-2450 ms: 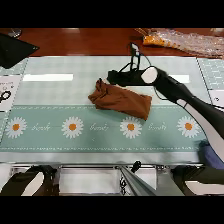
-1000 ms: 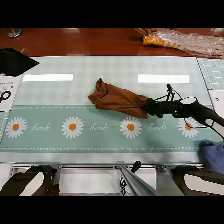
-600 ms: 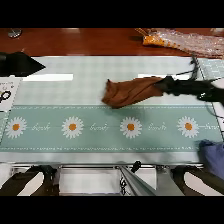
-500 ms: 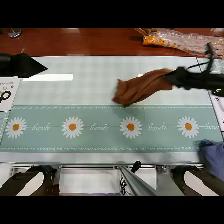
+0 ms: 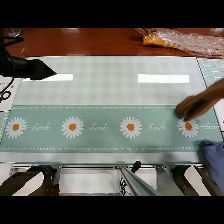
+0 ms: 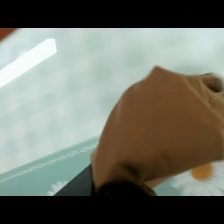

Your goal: Fold the shirts.

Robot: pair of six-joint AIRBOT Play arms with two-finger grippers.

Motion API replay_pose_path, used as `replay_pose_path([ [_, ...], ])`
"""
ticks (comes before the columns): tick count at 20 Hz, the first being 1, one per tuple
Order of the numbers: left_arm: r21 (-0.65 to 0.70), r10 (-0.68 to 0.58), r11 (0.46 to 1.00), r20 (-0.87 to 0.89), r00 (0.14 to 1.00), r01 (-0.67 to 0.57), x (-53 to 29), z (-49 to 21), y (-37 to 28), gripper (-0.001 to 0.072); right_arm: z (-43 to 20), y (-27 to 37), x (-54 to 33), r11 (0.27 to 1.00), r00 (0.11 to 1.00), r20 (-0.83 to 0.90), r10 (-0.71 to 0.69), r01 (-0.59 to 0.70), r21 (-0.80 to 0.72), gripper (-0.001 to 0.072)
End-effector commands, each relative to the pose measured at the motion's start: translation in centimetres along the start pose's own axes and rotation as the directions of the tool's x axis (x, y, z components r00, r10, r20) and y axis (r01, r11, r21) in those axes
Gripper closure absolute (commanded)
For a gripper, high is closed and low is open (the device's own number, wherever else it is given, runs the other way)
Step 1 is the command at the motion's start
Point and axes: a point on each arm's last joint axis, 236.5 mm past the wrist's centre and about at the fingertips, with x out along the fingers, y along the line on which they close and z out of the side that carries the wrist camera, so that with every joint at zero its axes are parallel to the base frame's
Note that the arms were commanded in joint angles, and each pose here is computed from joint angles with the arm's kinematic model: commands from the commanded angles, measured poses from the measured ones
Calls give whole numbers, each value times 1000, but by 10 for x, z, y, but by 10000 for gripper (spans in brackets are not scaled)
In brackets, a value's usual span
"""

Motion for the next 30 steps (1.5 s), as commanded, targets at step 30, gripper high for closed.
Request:
replay_pose_path([
  [30,50,181,973,438,881,-225,-58,104,53,693,-216,-253,-202,152,394,-607,-690,899,411,691],
])
